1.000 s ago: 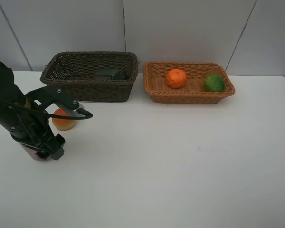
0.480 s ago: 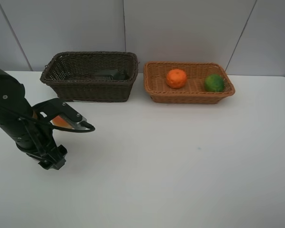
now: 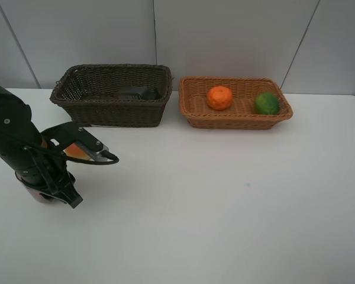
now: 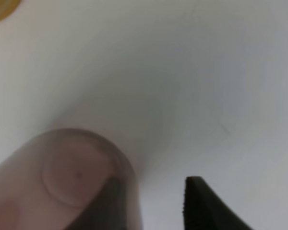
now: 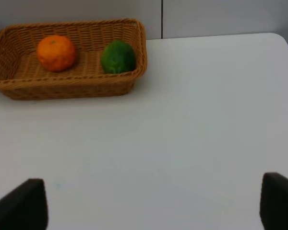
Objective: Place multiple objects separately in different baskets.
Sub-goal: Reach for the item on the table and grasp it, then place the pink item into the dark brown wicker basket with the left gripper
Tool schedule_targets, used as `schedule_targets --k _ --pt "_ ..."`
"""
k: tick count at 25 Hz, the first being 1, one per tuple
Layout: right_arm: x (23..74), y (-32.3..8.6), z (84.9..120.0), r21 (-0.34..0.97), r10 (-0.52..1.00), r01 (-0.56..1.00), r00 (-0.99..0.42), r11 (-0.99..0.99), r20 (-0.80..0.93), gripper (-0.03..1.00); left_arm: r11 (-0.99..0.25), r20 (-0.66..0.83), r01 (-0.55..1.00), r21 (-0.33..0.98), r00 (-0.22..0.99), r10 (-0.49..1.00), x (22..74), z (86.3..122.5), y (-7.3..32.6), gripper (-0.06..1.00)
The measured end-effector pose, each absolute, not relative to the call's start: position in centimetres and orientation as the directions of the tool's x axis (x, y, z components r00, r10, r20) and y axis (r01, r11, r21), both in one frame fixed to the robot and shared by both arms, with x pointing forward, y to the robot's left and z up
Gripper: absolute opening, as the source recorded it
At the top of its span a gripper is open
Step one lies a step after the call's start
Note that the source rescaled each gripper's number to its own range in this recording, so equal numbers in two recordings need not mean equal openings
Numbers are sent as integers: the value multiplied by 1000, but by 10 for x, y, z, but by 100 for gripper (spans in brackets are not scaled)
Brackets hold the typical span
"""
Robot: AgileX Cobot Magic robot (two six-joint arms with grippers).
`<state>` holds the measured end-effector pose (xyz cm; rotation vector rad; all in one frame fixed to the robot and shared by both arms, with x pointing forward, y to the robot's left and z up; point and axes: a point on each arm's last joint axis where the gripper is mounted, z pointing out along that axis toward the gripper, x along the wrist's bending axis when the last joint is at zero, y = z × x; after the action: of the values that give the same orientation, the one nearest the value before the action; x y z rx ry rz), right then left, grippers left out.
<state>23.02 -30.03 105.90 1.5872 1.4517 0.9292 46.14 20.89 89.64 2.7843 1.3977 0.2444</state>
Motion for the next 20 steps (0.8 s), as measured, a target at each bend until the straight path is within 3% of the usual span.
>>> schedule_targets --k 2,4,20 --pt "230 -300 1059 902 997 428 81 -46 12 92 -601 133 794 85 589 797 462 896 209 8" --pt "230 -300 1059 902 997 428 81 -46 12 92 -607 138 790 89 594 793 462 897 209 0" --pt "230 -300 1059 902 997 428 81 -46 12 92 -607 138 790 89 594 793 462 897 209 1"
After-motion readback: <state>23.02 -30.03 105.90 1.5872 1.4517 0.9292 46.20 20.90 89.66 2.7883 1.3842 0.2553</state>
